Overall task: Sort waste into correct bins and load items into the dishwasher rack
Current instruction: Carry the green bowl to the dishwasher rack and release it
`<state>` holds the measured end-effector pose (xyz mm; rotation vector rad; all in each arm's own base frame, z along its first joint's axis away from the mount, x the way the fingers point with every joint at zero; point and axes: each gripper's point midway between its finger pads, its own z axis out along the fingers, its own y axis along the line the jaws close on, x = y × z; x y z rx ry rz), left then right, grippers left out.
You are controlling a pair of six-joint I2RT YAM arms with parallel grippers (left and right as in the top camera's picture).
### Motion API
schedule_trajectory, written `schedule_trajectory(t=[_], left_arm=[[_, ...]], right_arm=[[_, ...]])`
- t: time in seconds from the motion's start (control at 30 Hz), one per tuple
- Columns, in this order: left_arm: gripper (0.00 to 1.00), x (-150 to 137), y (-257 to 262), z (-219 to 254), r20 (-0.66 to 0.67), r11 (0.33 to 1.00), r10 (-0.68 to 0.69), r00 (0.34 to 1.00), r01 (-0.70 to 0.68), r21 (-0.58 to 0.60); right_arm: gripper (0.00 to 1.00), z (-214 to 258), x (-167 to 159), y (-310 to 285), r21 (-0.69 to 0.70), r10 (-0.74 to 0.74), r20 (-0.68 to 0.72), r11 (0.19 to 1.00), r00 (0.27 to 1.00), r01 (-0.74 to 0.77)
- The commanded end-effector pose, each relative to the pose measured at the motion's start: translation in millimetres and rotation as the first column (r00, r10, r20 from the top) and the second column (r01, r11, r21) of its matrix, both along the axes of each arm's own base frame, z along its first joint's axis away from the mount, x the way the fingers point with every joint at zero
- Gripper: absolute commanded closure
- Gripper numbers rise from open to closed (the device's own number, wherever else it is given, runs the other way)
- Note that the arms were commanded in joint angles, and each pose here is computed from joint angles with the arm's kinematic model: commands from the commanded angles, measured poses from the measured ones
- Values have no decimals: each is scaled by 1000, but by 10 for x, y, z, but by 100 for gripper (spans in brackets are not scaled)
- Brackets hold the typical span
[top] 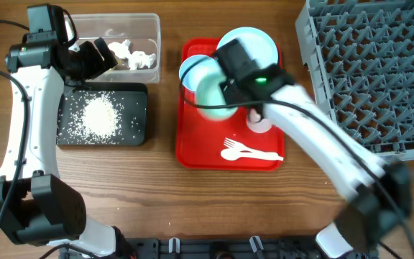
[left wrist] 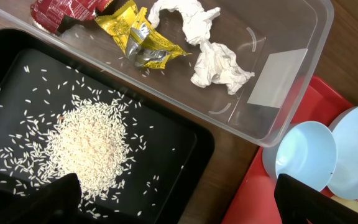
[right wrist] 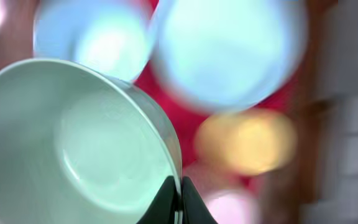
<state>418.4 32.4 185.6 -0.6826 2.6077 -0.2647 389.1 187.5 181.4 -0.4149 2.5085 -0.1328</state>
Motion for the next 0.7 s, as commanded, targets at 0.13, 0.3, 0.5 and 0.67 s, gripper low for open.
schedule_trajectory(t=[0.13, 0.3, 0.5, 0.67], left_arm=[[0, 6, 3, 25, 6, 1000, 12, 1000, -11, -10], [0, 6, 3, 23, 5, 1000, 12, 1000, -11, -10], [0, 6, 4, 25, 6, 1000, 12, 1000, -12, -9], [0, 6, 3, 23, 5, 1000, 12, 1000, -11, -10]], right_arm=[[96, 1161, 539, -1406, -166, -232, 414, 931, 880, 324], [96, 1601, 1051, -2157, -263, -254, 636, 817, 729, 513], [96, 1525, 1494, -2497, -529, -122, 674, 609, 728, 591], [96, 989, 1757, -2481, -655, -68, 584, 549, 809, 519]])
